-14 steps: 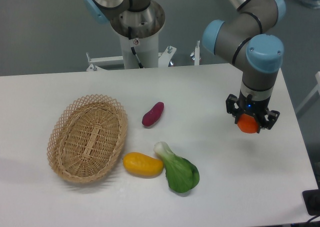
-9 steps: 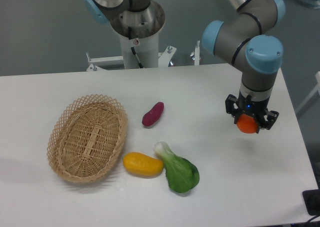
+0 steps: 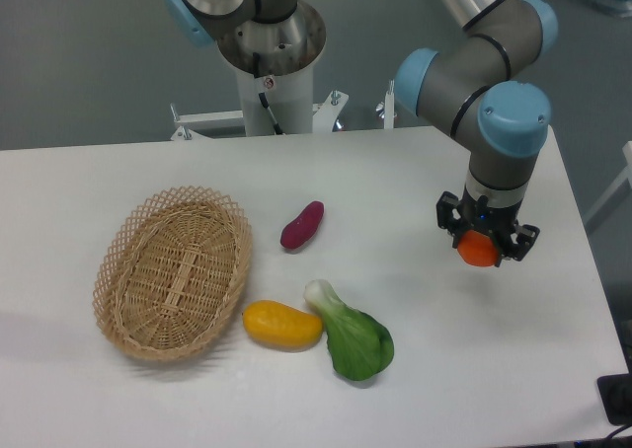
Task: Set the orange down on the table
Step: 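Carry the held orange with the gripper toward the purple sweet potato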
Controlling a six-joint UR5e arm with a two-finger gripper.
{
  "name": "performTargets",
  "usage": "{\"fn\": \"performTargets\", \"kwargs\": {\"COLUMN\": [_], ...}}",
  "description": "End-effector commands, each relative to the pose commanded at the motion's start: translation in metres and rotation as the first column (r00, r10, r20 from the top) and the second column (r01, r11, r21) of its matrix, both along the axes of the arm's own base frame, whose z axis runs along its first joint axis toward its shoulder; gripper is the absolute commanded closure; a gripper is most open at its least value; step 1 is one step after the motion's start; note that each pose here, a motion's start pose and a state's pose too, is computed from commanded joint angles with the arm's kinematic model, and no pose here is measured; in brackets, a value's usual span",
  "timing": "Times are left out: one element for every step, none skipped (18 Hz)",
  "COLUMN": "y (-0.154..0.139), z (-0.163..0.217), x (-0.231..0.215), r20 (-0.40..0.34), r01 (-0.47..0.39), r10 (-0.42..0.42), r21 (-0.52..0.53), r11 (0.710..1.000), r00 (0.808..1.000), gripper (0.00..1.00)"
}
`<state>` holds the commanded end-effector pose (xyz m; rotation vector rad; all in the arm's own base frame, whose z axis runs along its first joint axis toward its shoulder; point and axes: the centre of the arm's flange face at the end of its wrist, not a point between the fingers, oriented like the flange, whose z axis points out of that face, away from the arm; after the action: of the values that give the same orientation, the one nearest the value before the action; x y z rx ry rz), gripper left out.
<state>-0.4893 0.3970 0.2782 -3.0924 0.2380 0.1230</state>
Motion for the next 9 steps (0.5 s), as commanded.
{"fn": "performTargets", "kwargs": {"y": [0.000, 0.002, 0.005, 0.008, 0.012, 0.017, 0.018, 0.019, 0.020], "z": [-0.005, -0.009, -0.011, -0.012, -0.014, -0.019, -0.026, -0.030, -0.030], "x": [0.007, 0.018, 0.026, 0.032, 0.039, 0.049, 0.057, 0.064, 0.076], "r20": [0.010, 0.021, 0.026, 0.030, 0.036, 0.047, 0.060, 0.068, 0.075], "r01": [0.000, 0.011, 0.022, 0.029, 0.043, 0.060, 0.068, 0.078, 0.092], "r10": [0.000, -0.011, -0.021, -0.029, -0.042, -0.059, -0.066, -0.075, -0.089], "r21": [-0.005, -0.010, -0.013, -0.015, -0.018, -0.023, -0.030, -0.035, -0.036], "r11": [1.000, 1.000, 1.000, 0.999, 0.999, 0.998, 0.997, 0.996, 0.995], "r00": [1.000, 1.000, 0.999, 0.999, 0.998, 0.997, 0.996, 0.995, 0.993], "gripper": [0.57, 0.57, 0.57, 0.58, 0.58, 0.58, 0.58, 0.57, 0.57]}}
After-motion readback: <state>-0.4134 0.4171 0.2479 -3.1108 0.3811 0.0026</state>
